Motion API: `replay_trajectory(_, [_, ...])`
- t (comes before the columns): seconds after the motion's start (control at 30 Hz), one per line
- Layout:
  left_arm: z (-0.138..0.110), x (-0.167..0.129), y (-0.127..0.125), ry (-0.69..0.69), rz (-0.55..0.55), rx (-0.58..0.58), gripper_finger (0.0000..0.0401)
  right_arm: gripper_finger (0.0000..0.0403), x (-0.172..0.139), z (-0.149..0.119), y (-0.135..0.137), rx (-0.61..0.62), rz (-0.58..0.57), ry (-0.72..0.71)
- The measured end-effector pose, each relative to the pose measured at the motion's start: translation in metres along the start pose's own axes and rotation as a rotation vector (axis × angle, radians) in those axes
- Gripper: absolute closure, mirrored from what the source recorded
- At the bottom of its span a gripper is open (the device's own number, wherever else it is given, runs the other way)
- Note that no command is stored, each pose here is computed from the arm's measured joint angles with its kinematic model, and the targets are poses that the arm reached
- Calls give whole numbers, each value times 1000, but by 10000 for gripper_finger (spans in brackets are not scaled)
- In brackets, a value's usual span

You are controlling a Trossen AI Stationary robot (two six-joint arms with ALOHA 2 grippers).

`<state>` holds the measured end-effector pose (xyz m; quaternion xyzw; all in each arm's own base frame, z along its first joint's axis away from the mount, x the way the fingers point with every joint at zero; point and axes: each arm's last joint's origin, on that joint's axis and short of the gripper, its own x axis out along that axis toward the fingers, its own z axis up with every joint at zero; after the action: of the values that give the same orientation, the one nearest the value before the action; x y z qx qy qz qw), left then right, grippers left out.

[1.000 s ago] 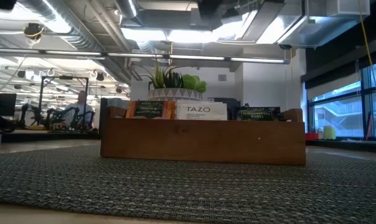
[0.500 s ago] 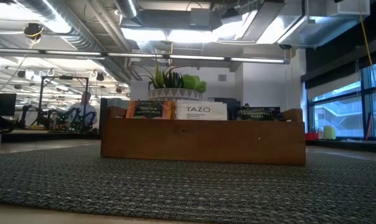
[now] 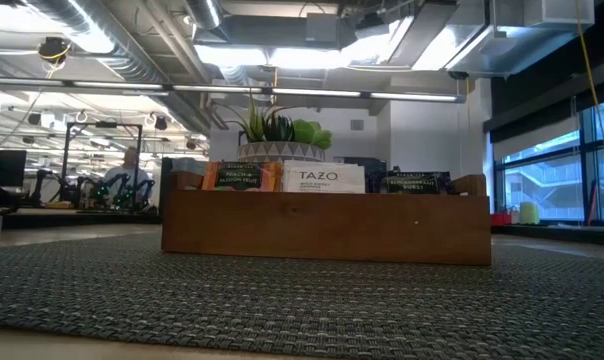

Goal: Pick & Place Tea
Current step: Put the orange tea bag into the left section of the wooden organizer

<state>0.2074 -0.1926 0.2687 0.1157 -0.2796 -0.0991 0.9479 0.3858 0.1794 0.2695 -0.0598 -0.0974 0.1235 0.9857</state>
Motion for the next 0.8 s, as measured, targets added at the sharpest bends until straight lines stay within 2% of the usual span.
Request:
replay_trajectory(0.13, [-1, 1, 2, 2, 7, 17, 390, 250, 1, -1, -2, 39, -3, 13])
replay_trajectory(0.27, [-1, 1, 2, 3, 9, 45, 390, 192, 1, 0, -3, 64, -4, 9])
replay_trajectory(0.33, [0, 1, 2, -4, 14, 57, 390, 162, 1, 0, -2, 31, 12, 7])
replay_trajectory(0.47, [1, 1, 3, -18, 25, 57, 390, 119, 1, 2, 1, -50, 131, -32])
replay_trajectory(0.53, [1, 1, 3, -17, 25, 57, 390, 109, 0, 5, 4, -67, 133, -60])
replay_trajectory(0.67, [1, 1, 3, -18, 25, 59, 390, 105, 0, 6, 1, -57, 14, -56])
replay_trajectory(0.8, [1, 1, 3, -17, 26, 77, 390, 111, 0, 10, -1, -47, 0, -102])
